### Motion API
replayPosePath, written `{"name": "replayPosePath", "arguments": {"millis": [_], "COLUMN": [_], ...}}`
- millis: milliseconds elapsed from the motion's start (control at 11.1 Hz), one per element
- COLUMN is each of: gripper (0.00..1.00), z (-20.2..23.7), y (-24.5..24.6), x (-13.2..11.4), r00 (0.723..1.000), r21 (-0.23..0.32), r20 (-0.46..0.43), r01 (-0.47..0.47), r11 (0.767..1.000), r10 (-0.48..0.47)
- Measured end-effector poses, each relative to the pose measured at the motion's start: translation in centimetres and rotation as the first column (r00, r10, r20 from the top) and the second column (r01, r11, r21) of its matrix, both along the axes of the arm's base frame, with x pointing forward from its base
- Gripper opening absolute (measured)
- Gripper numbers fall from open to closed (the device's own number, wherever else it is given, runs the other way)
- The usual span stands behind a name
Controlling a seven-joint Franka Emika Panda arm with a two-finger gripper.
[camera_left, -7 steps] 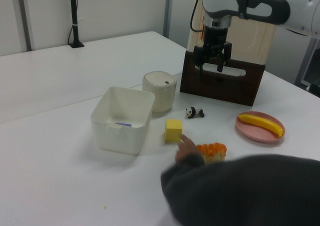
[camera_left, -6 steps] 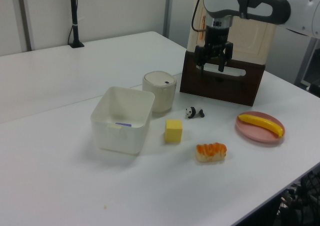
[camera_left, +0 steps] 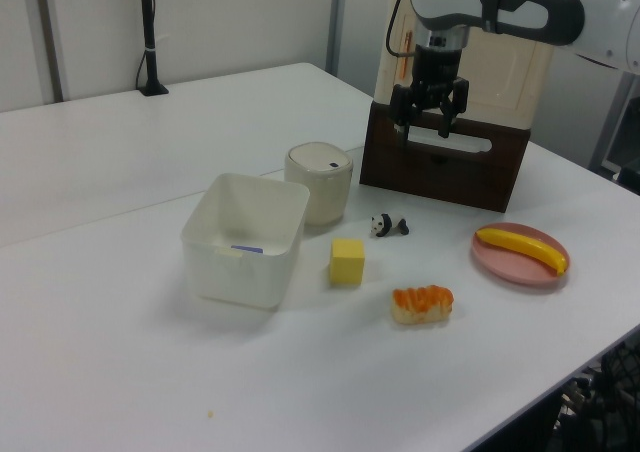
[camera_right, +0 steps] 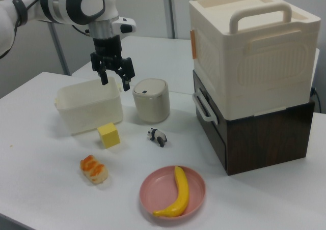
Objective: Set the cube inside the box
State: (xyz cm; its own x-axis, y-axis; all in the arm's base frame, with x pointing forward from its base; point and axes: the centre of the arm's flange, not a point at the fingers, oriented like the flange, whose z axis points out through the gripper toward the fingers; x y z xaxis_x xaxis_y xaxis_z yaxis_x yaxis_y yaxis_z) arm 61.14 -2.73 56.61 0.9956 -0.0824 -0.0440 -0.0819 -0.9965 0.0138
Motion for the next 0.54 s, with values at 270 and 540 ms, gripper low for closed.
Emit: {"name": "replayPosePath", "arguments": {"millis": [270,540], "gripper": [1.0,1.0], "z": [0.06,0.01], "y": [0.06,0.49], "x": [0.0,-0.03], "r00": [1.0,1.0], "r21": [0.0,0.002], "r20": [0.001,-0.004], "r01": [-0.002,-0.012], "r11": [1.0,1.0], "r10": [0.002,0.012]}}
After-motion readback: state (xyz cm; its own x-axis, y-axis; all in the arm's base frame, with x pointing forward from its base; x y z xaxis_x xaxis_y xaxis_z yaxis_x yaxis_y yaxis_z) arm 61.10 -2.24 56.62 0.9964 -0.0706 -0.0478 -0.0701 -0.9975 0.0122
